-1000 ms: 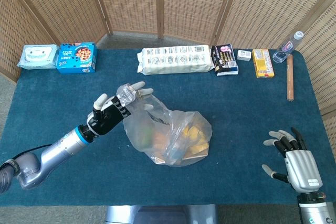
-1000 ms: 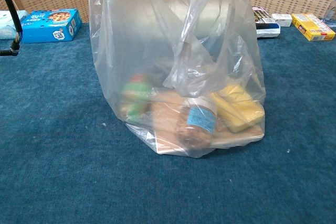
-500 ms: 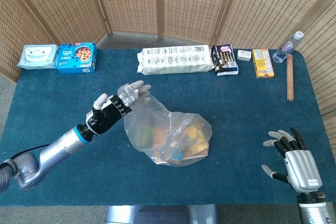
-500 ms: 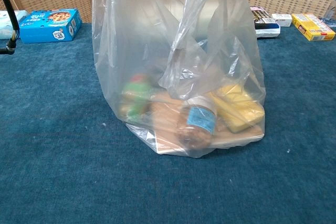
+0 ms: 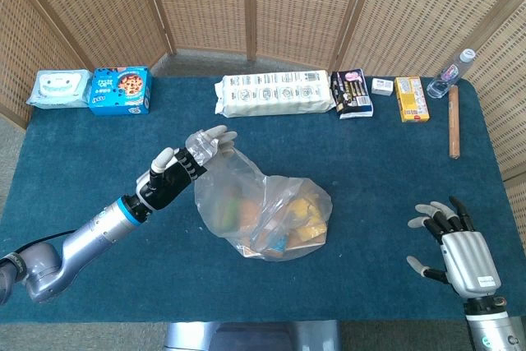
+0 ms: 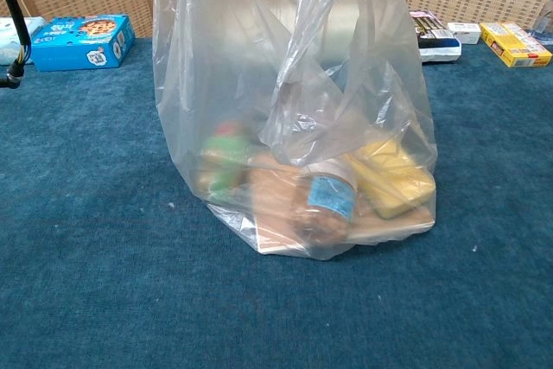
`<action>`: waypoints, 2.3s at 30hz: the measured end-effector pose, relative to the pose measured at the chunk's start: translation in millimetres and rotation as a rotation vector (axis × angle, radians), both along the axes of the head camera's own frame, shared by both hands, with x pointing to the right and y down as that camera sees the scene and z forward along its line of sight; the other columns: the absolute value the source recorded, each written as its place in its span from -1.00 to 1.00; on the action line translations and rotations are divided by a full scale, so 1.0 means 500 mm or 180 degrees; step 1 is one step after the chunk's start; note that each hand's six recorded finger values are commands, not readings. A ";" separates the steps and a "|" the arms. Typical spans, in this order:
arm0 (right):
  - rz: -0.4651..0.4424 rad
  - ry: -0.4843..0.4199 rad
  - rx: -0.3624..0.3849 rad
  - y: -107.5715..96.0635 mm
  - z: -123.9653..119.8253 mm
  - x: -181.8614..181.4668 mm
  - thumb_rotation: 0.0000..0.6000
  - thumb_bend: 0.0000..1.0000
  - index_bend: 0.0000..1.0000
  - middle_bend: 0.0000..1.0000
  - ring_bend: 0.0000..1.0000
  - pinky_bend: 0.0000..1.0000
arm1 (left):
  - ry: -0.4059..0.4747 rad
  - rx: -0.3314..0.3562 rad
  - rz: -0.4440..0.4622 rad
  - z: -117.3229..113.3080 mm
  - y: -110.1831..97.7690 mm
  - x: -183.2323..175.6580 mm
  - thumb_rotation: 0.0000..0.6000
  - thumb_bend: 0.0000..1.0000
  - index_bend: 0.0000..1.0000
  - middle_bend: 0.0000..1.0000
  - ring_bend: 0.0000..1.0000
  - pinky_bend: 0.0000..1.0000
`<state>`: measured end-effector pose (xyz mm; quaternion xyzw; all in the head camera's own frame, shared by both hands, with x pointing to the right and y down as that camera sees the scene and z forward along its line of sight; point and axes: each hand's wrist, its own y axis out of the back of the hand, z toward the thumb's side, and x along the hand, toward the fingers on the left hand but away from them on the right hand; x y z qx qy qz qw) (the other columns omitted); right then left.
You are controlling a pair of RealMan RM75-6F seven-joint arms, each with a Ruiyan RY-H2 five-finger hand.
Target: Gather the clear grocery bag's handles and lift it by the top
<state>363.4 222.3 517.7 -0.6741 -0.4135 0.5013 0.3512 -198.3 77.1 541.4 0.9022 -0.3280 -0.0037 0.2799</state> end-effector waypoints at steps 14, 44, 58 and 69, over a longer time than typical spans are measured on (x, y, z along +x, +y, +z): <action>-0.0637 -0.0522 0.0049 -0.068 -0.002 -0.120 1.00 -0.55 -0.39 -0.57 -0.67 -0.87 | -0.0105 0.0025 0.0232 -0.019 -0.004 0.030 -1.00 -0.61 -1.00 -1.00 -1.00 -1.00; -0.1438 -0.0942 0.0122 -0.127 -0.035 -0.338 1.00 -0.39 -0.47 -0.60 -0.69 -0.85 | -0.0148 -0.0085 0.0267 -0.010 -0.027 0.086 -1.00 -0.61 -1.00 -1.00 -1.00 -1.00; -0.1679 -0.0812 -0.0033 -0.134 -0.014 -0.402 1.00 -0.32 -0.47 -0.60 -0.69 -0.85 | -0.0136 -0.0097 0.0292 -0.011 -0.028 0.100 -1.00 -0.61 -1.00 -1.00 -1.00 -1.00; -0.1691 -0.0434 0.0011 -0.140 0.002 -0.389 1.00 -0.31 -0.37 -0.57 -0.69 -0.86 | -0.0128 -0.0104 0.0272 -0.013 -0.030 0.096 -1.00 -0.61 -1.00 -1.00 -1.00 -1.00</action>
